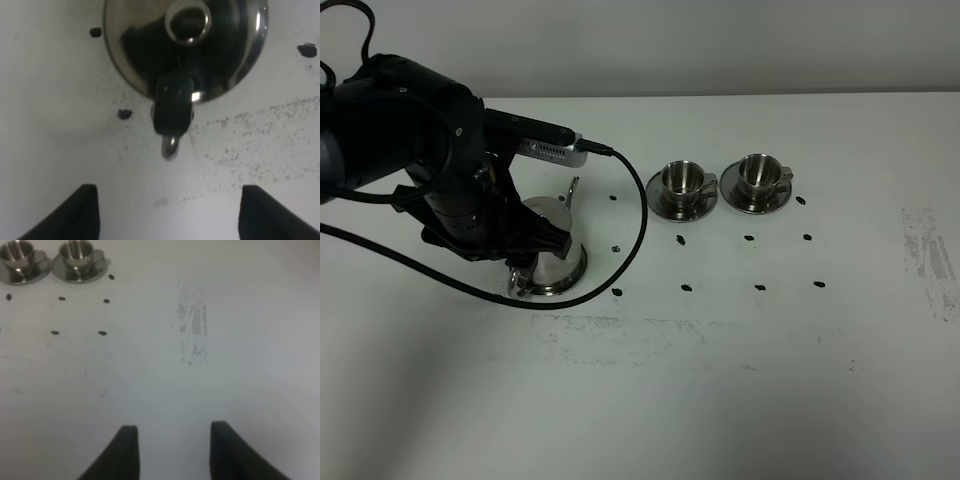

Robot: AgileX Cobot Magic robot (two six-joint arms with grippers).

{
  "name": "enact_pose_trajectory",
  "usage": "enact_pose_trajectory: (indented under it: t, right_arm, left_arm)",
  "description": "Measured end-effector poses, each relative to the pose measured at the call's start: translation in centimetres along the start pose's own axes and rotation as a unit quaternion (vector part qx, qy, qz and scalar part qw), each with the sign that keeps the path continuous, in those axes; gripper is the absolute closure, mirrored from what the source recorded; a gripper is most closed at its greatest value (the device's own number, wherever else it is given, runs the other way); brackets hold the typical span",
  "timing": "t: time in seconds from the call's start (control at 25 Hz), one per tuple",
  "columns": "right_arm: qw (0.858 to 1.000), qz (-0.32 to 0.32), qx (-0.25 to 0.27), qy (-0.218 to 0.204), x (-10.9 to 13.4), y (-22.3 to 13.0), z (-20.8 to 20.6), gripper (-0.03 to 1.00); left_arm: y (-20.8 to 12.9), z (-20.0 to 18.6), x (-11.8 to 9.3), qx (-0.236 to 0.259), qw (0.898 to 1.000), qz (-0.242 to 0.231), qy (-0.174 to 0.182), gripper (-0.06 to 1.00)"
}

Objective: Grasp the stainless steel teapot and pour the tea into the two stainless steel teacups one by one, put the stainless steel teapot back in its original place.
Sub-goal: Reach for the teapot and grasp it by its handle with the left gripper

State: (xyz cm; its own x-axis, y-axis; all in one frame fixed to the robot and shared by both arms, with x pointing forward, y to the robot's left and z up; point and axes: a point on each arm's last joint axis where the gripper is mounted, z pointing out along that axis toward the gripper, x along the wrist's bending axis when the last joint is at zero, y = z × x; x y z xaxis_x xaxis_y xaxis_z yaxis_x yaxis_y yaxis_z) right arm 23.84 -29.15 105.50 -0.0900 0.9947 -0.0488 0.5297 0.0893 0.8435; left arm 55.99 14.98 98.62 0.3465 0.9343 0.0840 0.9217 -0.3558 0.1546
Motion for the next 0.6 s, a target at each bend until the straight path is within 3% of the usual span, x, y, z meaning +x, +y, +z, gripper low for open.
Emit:
enact_pose_trajectory:
  t: [0.6]
  right_arm:
    - [1.000,0.000,0.000,0.000,0.0,0.0,0.0,0.64]
  left_arm:
    - [2.1,2.5,-0.6,0.020,0.999,0.043,-0.015,0.46]
